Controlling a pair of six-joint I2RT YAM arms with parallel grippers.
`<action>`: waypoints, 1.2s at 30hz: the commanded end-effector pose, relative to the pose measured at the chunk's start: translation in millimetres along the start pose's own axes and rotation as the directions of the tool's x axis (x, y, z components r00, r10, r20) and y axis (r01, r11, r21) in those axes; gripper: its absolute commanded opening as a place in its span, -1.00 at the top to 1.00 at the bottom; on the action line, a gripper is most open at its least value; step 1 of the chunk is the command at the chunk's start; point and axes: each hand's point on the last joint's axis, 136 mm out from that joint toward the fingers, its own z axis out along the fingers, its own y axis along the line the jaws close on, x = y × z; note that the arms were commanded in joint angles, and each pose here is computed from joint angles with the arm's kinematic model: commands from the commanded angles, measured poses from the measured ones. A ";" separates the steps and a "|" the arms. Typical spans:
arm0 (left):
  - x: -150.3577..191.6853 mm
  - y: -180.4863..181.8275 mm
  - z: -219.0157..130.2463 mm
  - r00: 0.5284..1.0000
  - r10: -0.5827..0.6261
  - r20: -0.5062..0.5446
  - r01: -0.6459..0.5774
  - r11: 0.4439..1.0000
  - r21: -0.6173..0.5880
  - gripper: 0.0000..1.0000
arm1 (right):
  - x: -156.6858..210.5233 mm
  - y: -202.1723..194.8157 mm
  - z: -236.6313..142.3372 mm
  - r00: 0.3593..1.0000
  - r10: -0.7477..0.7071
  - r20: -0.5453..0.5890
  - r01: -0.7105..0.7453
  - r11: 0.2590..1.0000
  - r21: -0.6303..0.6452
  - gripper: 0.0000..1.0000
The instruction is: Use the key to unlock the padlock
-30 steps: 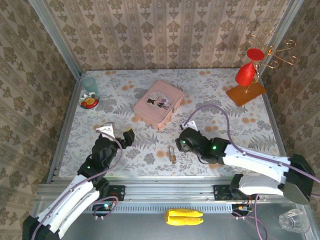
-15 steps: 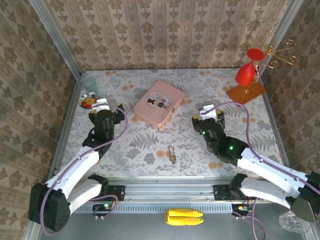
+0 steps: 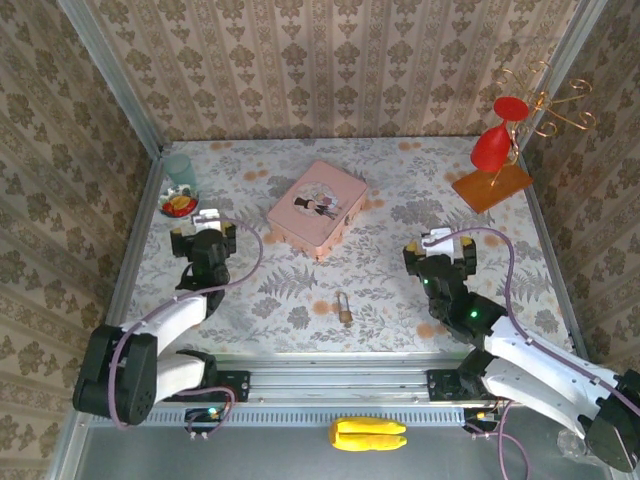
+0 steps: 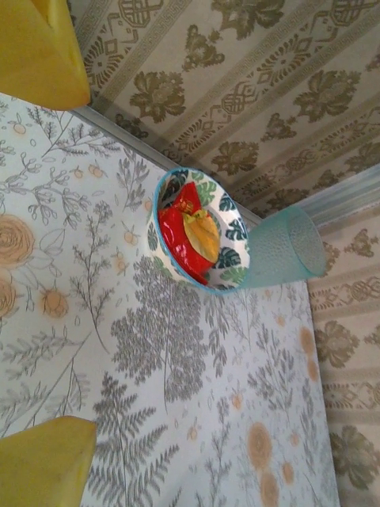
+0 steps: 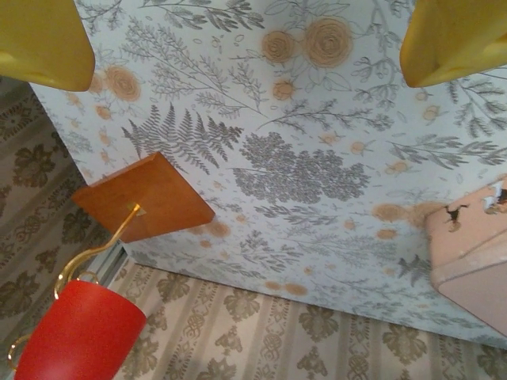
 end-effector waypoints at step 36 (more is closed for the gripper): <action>35.0 -13.0 58.6 0.996 -0.084 0.013 0.081 0.983 0.164 -1.00 | 23.1 -15.9 100.4 0.985 0.147 0.091 -0.149 0.989 0.009 -1.00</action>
